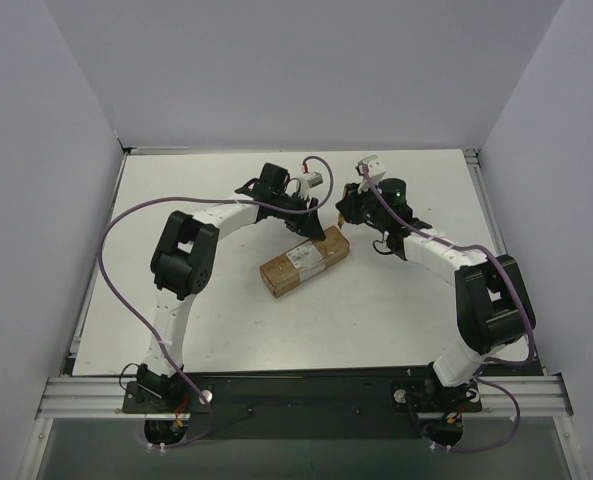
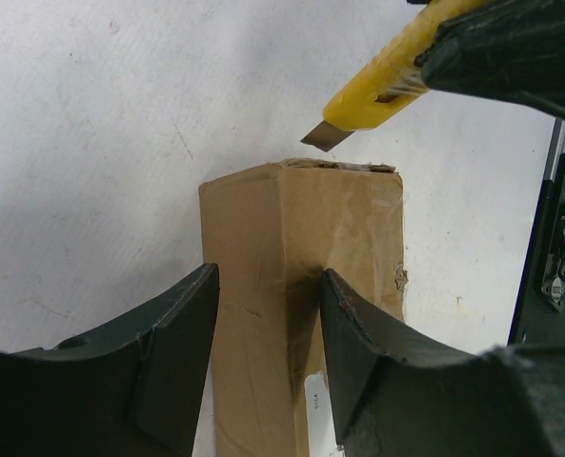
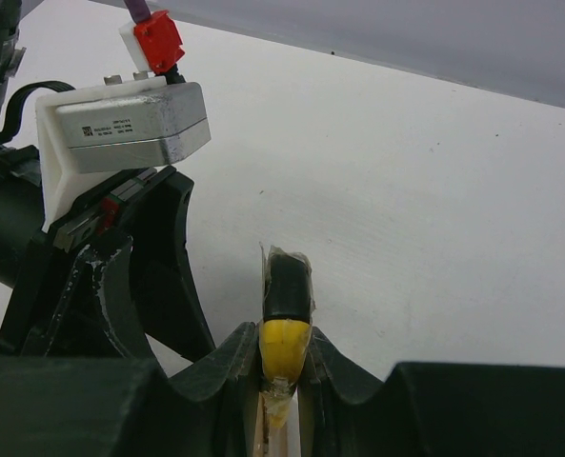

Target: Unpack the express box

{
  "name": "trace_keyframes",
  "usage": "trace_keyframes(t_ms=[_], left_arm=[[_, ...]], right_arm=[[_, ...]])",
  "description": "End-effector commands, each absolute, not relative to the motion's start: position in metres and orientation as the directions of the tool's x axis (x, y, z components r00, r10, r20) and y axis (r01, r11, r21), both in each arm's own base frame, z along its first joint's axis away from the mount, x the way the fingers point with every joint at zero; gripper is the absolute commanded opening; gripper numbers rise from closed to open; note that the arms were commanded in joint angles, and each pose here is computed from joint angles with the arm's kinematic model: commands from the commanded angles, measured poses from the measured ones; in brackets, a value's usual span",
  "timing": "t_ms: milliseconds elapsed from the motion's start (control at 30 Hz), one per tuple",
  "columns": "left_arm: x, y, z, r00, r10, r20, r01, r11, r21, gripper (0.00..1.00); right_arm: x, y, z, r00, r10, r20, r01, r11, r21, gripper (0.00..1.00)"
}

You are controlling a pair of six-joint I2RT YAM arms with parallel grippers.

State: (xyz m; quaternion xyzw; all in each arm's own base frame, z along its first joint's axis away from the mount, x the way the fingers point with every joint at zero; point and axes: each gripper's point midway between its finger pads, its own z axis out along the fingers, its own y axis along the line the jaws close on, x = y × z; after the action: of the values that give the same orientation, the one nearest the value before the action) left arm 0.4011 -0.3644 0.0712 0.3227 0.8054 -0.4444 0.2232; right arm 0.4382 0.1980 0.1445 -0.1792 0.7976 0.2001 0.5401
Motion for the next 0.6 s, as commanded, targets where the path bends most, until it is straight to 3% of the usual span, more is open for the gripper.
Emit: trace_keyframes(t_ms=[0, 567], left_arm=[[0.3885, -0.3554, 0.0401, -0.728, 0.372, -0.576, 0.684, 0.451, -0.573, 0.55], [0.3868, -0.3523, 0.0367, -0.736, 0.375, -0.564, 0.676, 0.454, -0.581, 0.55]], right_arm=[[0.4461, 0.2065, 0.1713, -0.281, -0.028, -0.959, -0.540, 0.831, 0.133, 0.00], [0.4480, 0.2098, 0.1650, -0.264, -0.058, -0.963, -0.563, 0.820, 0.105, 0.00]])
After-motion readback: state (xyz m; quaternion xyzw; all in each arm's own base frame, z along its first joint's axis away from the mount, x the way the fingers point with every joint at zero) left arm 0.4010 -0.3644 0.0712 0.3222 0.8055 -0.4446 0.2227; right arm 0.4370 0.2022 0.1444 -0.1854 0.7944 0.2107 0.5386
